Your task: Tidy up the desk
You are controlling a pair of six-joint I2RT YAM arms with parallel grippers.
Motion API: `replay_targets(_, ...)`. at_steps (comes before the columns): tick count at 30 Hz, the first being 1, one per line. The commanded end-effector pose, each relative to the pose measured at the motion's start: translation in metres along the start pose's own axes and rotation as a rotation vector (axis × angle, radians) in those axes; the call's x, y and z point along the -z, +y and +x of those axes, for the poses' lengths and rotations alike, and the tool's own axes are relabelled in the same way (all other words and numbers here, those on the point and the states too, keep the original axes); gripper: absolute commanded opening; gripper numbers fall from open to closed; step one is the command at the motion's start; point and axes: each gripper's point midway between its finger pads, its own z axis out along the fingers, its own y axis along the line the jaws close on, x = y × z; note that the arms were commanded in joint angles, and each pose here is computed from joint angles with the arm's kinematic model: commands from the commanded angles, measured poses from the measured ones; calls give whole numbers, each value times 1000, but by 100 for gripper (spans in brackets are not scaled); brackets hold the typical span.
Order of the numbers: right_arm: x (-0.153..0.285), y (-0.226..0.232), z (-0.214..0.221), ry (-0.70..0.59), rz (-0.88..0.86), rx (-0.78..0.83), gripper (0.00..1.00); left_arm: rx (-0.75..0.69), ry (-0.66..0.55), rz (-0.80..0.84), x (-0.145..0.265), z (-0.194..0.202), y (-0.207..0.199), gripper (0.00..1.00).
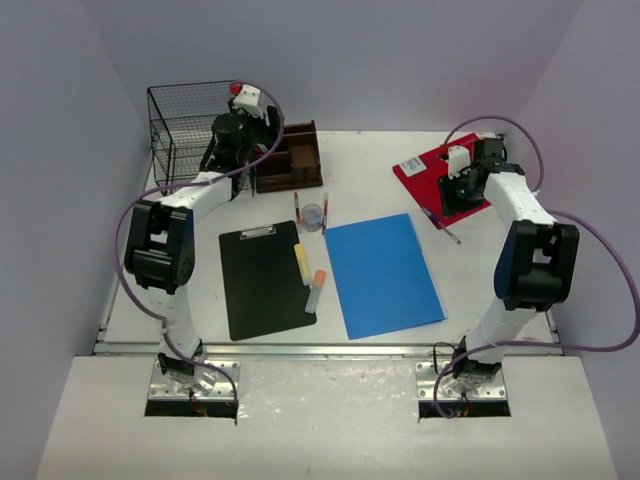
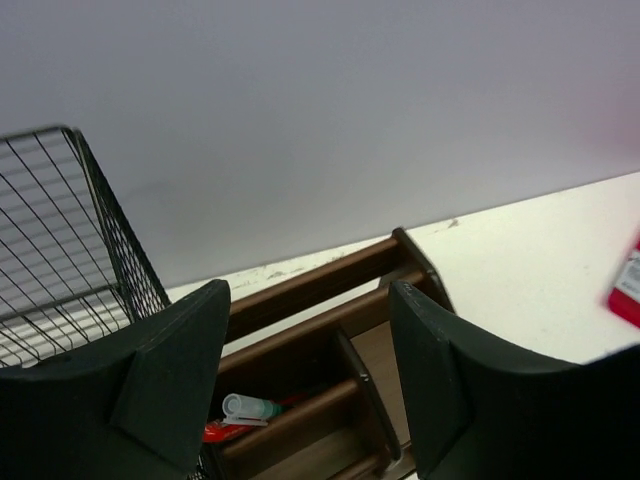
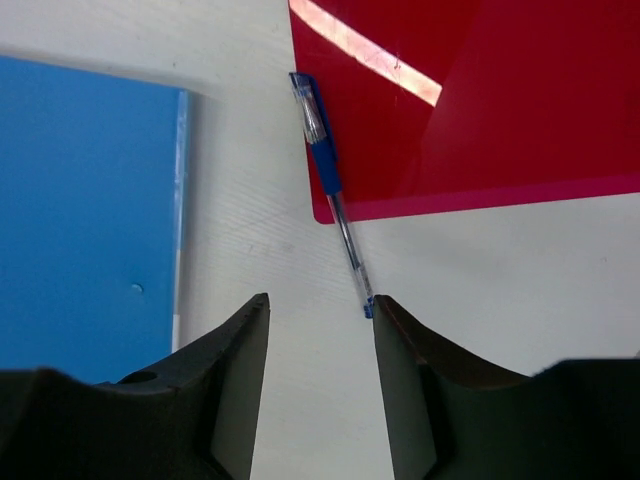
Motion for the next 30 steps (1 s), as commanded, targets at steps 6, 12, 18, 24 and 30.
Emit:
replay_targets(6, -36, -9, -16, 74, 58, 218, 44, 4, -141, 149, 69, -114, -35, 65)
replay_targets(12, -64, -9, 2, 161, 6, 234, 40, -9, -145, 220, 98, -122, -49, 67)
replay_targets(18, -83, -8, 24, 231, -25, 270, 41, -1, -130, 255, 107, -119, -56, 68)
replay_targets(24, -92, -9, 37, 280, -38, 286, 41, 0, -122, 269, 109, -116, -59, 69)
replay_targets(30, -86, -18, 3, 304, -34, 314, 49, 4, -100, 282, 110, -109, -61, 70)
